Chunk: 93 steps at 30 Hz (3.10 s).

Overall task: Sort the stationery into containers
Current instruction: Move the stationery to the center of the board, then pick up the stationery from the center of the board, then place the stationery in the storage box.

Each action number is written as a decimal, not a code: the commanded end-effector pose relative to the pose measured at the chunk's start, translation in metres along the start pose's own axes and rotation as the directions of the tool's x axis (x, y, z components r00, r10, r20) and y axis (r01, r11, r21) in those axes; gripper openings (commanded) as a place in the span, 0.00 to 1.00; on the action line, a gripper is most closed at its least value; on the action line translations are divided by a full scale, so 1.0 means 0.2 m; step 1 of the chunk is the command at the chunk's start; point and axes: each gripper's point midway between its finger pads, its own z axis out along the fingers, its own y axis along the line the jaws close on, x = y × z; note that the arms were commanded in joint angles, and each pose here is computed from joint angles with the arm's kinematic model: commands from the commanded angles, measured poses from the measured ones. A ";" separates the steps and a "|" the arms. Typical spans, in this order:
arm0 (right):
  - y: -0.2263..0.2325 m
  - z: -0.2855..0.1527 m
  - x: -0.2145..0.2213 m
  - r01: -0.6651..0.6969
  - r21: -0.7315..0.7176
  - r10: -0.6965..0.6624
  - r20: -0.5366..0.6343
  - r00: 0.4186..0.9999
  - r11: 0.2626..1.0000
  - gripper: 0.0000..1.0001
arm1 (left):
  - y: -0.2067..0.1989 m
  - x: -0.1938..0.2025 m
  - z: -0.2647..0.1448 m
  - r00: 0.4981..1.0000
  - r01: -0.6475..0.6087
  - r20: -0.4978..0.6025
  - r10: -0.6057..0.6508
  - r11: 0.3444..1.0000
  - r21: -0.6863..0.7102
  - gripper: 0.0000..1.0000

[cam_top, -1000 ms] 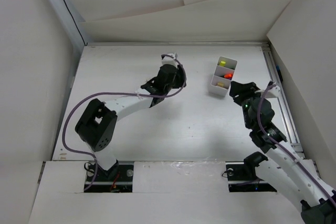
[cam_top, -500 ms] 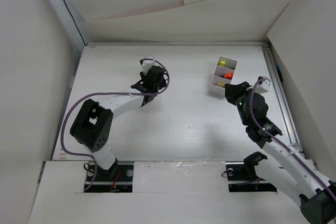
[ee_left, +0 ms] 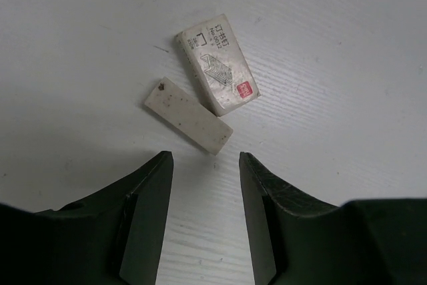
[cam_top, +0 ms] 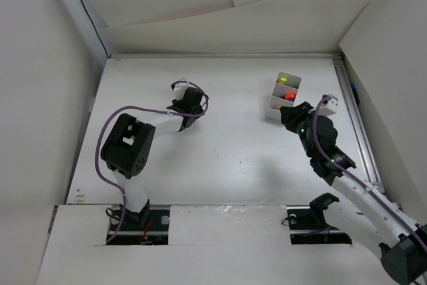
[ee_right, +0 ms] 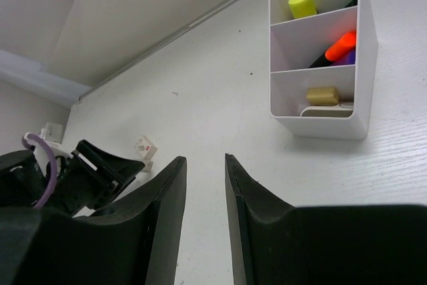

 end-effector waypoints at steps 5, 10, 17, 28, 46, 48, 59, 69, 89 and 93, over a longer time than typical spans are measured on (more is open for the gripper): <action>0.15 0.00 -0.12 -0.011 -0.084 0.015 0.048 0.999 0.996 0.36 | -0.11 -0.05 0.03 0.998 0.060 -0.010 -0.059 0.997 0.052 0.41; 0.14 0.01 -0.11 -0.008 -0.079 0.011 0.041 0.999 0.997 0.36 | -0.12 -0.05 0.07 0.998 0.058 -0.005 -0.058 0.997 0.042 0.41; 0.15 0.02 -0.11 -0.008 -0.081 0.011 0.040 0.999 0.997 0.36 | -0.08 -0.05 0.11 0.999 0.040 0.001 -0.040 0.999 -0.019 0.41; 0.15 0.02 -0.11 -0.008 -0.081 0.011 0.040 0.999 0.997 0.37 | 0.05 -0.05 0.14 1.000 -0.006 0.025 0.009 0.991 -0.136 0.41; 0.16 0.02 -0.11 0.002 -0.090 0.001 0.033 0.999 0.996 0.37 | 0.16 0.02 0.11 0.997 -0.074 -0.002 0.075 0.983 -0.166 0.27; 0.16 0.02 -0.11 0.002 -0.090 0.001 0.033 0.999 0.996 0.37 | 0.17 0.01 0.08 0.997 -0.075 -0.005 0.076 0.983 -0.168 0.21; 0.15 0.00 -0.14 -0.004 -0.085 0.009 0.059 0.998 0.996 0.37 | 0.08 -0.08 -0.13 0.999 -0.037 0.036 0.038 0.999 -0.018 0.10; 0.07 -0.14 -0.31 -0.090 -0.058 0.100 0.211 0.972 0.994 0.38 | -0.44 -0.20 -0.48 1.000 0.000 0.025 -0.011 0.911 0.412 0.10; -0.04 -0.22 -0.39 -0.172 -0.004 0.165 0.306 0.937 0.985 0.40 | -1.60 0.15 -0.61 0.960 -0.087 -0.100 0.261 0.619 0.780 0.12; -0.03 -0.22 -0.38 -0.170 -0.011 0.166 0.299 0.940 0.985 0.40 | -1.67 0.27 -0.58 0.940 -0.072 -0.139 0.311 0.579 0.812 0.12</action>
